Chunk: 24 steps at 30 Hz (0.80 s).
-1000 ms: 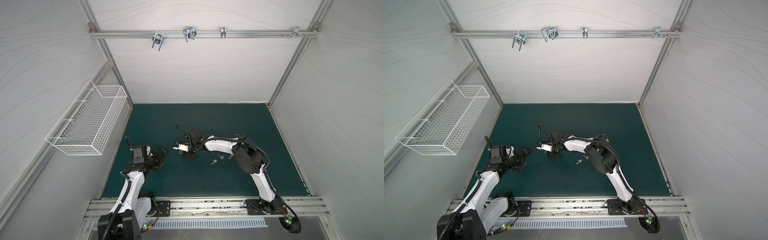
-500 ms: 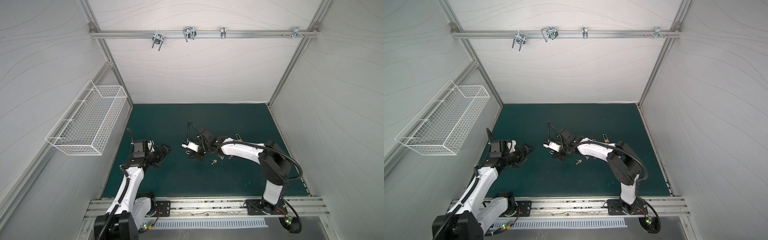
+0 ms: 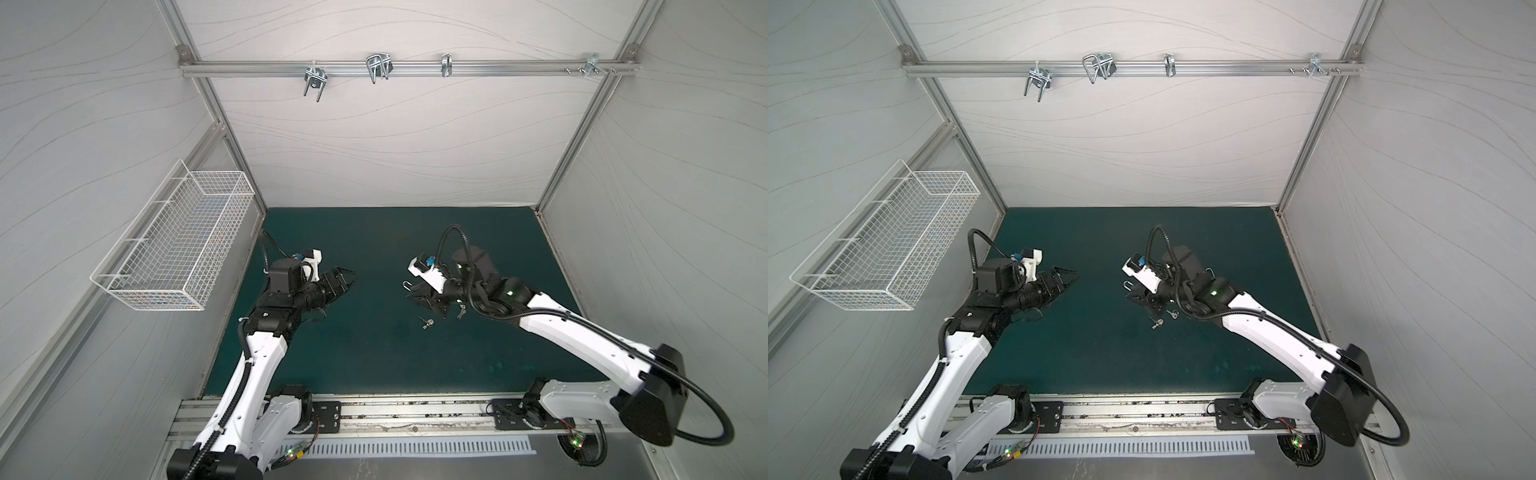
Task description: Lock with the key
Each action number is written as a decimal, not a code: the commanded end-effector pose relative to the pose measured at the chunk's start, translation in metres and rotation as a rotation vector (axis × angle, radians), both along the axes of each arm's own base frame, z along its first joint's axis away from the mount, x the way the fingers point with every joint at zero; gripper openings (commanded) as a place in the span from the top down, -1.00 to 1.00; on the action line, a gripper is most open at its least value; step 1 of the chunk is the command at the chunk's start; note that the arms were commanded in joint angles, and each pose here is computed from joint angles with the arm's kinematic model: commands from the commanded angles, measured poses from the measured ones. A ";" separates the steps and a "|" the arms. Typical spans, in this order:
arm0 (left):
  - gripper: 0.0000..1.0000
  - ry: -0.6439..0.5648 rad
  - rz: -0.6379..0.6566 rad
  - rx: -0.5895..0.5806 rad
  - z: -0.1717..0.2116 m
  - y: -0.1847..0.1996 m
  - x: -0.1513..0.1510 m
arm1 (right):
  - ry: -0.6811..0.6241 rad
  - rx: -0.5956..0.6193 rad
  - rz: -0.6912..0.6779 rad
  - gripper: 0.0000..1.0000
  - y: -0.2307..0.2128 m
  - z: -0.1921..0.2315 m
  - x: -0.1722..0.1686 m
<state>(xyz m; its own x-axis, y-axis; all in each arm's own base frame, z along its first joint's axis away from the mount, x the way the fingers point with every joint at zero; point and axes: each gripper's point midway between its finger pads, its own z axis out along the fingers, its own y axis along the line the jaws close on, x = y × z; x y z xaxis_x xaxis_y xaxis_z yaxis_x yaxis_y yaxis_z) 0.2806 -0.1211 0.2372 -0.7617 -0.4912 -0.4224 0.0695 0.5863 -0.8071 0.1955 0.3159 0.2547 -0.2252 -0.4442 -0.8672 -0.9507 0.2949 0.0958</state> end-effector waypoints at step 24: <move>-0.59 -0.460 -0.546 -0.155 0.153 -0.121 -0.051 | 0.401 0.316 0.262 1.00 -0.025 0.081 -0.049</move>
